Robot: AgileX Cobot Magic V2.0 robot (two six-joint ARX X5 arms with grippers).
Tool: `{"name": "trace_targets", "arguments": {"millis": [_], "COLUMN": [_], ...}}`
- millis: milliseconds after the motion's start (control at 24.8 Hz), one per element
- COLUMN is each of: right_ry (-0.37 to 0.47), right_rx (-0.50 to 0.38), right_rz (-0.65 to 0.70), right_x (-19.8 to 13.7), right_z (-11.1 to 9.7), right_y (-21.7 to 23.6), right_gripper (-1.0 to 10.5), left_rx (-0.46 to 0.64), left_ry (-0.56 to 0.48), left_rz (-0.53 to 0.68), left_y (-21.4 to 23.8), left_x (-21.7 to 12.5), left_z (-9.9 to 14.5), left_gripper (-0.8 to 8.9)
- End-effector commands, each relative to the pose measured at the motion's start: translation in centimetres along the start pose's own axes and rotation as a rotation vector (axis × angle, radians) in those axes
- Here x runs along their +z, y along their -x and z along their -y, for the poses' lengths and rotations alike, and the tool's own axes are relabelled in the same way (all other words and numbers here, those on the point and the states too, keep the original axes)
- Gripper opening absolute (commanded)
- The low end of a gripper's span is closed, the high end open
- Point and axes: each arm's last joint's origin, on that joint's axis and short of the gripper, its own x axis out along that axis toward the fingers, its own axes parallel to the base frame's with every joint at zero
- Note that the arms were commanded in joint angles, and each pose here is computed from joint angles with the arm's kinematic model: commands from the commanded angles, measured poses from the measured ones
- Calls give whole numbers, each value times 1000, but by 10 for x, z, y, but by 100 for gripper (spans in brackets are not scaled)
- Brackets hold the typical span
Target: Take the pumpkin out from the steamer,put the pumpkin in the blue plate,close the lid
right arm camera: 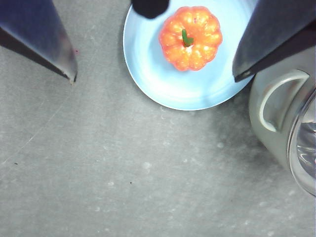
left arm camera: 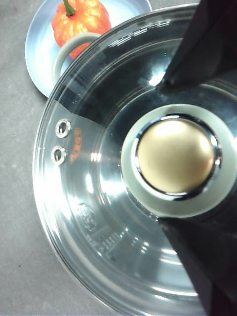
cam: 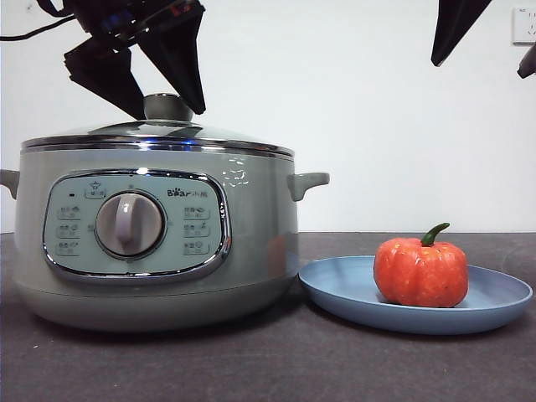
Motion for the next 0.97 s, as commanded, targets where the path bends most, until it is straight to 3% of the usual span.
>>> {"name": "trace_targets", "arguments": {"millis": [40, 121, 161, 242, 282, 362, 483, 604, 967], "right_ry": [4, 8, 8, 9, 9, 10, 15, 13, 11], "right_rx": [13, 92, 126, 168, 173, 194, 203, 213, 216], "right_rz": [20, 48, 62, 89, 104, 141, 248, 381, 436], "right_x": [-1, -1, -1, -2, -3, -6, -21, -45, -76], "right_z": [0, -2, -2, -2, -2, -1, -2, -1, -1], "right_y": [6, 15, 20, 30, 36, 44, 48, 45, 33], "right_gripper": [594, 569, 497, 259, 129, -21, -17, -17, -17], "left_rx": [-4, 4, 18, 48, 51, 73, 177, 252, 296], "left_ry": [19, 23, 23, 19, 14, 7, 7, 18, 58], "left_rz": [19, 15, 19, 50, 88, 179, 305, 414, 483], "left_y": [19, 36, 45, 68, 81, 108, 138, 144, 118], "left_x": [1, -2, -5, -11, -13, -18, -33, -69, -153], "left_z": [3, 5, 6, 9, 11, 14, 16, 17, 18], "left_gripper": [436, 412, 322, 28, -5, -8, -8, -8, -8]}}
